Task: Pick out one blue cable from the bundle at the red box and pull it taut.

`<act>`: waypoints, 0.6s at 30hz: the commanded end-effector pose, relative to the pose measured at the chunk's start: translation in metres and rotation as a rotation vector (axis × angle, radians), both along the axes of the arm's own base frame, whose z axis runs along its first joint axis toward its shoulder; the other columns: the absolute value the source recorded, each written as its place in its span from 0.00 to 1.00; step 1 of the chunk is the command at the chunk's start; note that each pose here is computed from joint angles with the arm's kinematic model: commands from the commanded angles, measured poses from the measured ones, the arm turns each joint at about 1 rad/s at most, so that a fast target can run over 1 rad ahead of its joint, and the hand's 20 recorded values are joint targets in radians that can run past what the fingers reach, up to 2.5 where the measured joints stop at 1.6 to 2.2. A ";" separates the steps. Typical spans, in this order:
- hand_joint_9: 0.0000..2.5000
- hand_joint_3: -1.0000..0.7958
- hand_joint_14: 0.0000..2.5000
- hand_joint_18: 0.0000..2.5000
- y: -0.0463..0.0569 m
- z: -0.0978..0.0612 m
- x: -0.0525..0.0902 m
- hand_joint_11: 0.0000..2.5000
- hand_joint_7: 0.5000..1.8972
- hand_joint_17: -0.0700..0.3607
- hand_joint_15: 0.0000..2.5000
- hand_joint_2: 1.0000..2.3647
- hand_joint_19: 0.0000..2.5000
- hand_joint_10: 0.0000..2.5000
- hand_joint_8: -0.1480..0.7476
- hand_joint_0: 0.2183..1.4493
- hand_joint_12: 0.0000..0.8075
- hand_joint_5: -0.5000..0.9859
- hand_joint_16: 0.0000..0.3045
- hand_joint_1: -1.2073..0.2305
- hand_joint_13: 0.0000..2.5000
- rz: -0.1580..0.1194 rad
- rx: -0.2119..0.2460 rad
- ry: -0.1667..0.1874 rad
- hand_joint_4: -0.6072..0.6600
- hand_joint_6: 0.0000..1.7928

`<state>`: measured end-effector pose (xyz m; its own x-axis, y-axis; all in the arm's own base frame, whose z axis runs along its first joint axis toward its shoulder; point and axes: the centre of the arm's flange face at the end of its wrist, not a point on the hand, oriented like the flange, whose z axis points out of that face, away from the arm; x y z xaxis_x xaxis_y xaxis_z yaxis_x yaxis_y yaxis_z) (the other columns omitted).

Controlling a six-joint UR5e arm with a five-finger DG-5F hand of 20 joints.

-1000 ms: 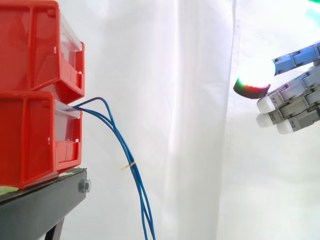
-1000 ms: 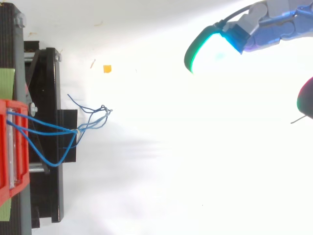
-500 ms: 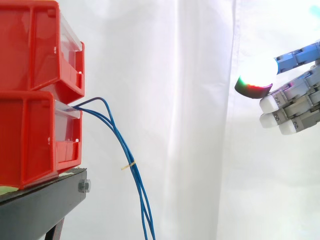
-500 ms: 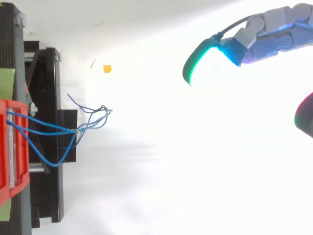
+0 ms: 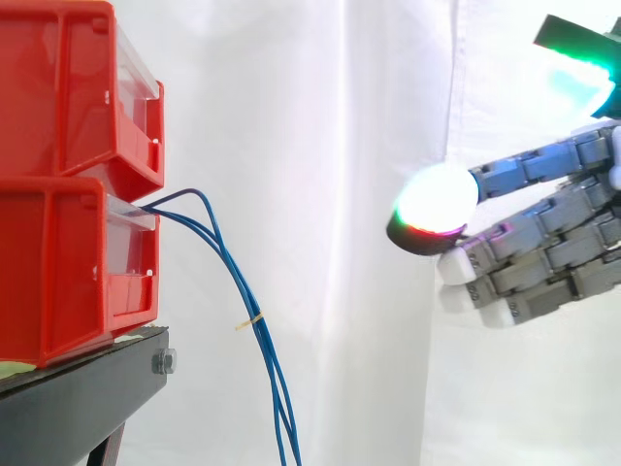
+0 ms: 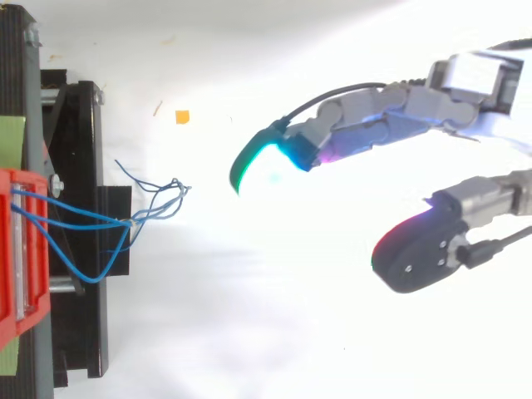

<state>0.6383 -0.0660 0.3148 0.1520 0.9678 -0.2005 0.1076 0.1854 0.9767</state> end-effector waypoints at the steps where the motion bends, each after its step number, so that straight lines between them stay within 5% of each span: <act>1: 0.21 0.29 0.00 0.08 0.008 0.000 0.009 0.00 0.13 0.38 0.02 0.00 0.09 0.00 0.44 0.26 0.37 0.19 0.14 0.45 0.17 -0.046 -0.057 -0.050 0.61 0.28; 6: 0.21 0.29 0.00 0.09 0.016 0.000 0.010 0.00 0.14 0.38 0.02 0.00 0.09 0.00 0.45 0.26 0.37 0.19 0.14 0.45 0.17 -0.084 -0.128 -0.041 0.62 0.28; 13: 0.22 0.29 0.00 0.10 0.023 -0.006 0.012 0.00 0.15 0.38 0.03 0.00 0.10 0.00 0.45 0.27 0.37 0.20 0.13 0.45 0.18 -0.117 -0.145 -0.035 0.62 0.28; 18: 0.22 0.29 0.00 0.10 0.028 -0.026 0.020 0.00 0.15 0.38 0.03 0.00 0.10 0.00 0.46 0.27 0.37 0.20 0.13 0.45 0.18 -0.120 -0.141 -0.032 0.63 0.28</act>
